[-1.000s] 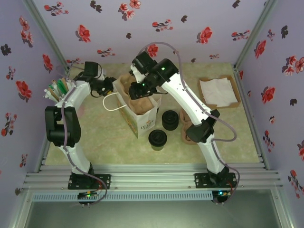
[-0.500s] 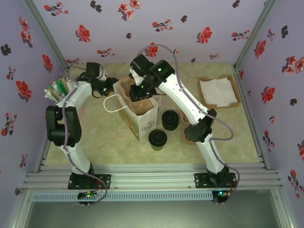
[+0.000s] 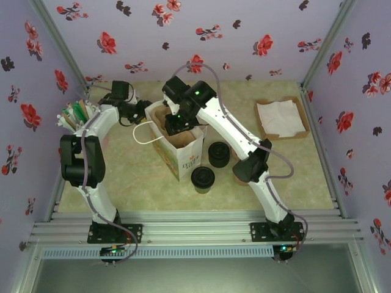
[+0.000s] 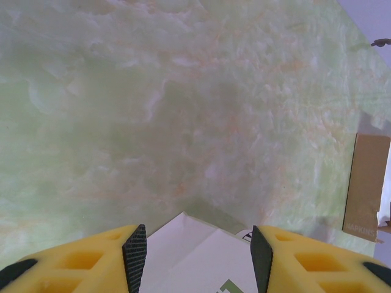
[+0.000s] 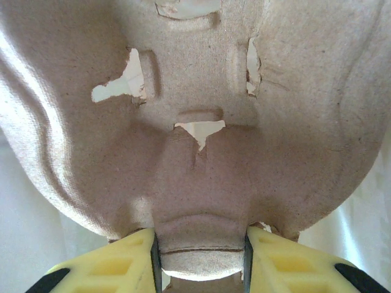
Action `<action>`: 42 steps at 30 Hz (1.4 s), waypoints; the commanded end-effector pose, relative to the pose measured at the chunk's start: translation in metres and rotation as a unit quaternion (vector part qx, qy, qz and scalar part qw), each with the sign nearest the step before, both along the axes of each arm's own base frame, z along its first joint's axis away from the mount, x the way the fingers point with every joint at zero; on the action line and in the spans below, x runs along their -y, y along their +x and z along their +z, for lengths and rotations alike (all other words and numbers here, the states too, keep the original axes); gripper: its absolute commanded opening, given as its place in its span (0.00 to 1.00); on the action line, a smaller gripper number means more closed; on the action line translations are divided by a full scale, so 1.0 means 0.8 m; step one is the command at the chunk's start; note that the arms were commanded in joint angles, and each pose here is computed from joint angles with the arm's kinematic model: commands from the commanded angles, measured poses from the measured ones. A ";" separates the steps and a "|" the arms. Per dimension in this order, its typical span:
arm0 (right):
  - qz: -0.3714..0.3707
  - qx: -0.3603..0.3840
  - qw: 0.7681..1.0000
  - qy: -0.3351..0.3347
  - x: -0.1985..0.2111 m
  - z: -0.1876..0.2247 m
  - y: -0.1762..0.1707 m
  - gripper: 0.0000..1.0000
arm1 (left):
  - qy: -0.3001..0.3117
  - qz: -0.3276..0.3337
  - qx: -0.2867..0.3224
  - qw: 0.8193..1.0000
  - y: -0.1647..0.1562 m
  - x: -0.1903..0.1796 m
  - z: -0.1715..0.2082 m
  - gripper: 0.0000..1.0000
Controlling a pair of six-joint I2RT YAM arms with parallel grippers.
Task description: Pack the takeout coffee
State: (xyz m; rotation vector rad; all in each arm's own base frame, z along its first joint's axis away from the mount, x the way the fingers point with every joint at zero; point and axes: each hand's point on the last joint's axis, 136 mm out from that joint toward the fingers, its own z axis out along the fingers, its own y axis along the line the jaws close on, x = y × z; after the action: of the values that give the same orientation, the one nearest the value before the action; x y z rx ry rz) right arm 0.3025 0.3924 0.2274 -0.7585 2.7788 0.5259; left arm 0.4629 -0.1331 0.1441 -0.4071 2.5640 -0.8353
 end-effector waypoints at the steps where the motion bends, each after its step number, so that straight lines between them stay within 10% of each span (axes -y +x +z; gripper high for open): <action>1: -0.007 0.007 1.000 -0.016 0.003 -0.003 0.000 0.36 | 0.000 -0.021 -0.002 1.000 -0.004 0.008 -0.012 0.52; 42: -0.007 -0.018 0.994 -0.109 -0.002 -0.089 -0.002 0.39 | -0.003 -0.025 -0.003 1.000 -0.007 0.009 -0.017 0.51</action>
State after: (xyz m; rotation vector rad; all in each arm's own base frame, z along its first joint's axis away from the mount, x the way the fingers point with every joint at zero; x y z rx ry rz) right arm 0.3042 0.3982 0.1582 -0.8013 2.8841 0.2881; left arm 0.4581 -0.1337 0.1350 -0.3972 2.5811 -0.8377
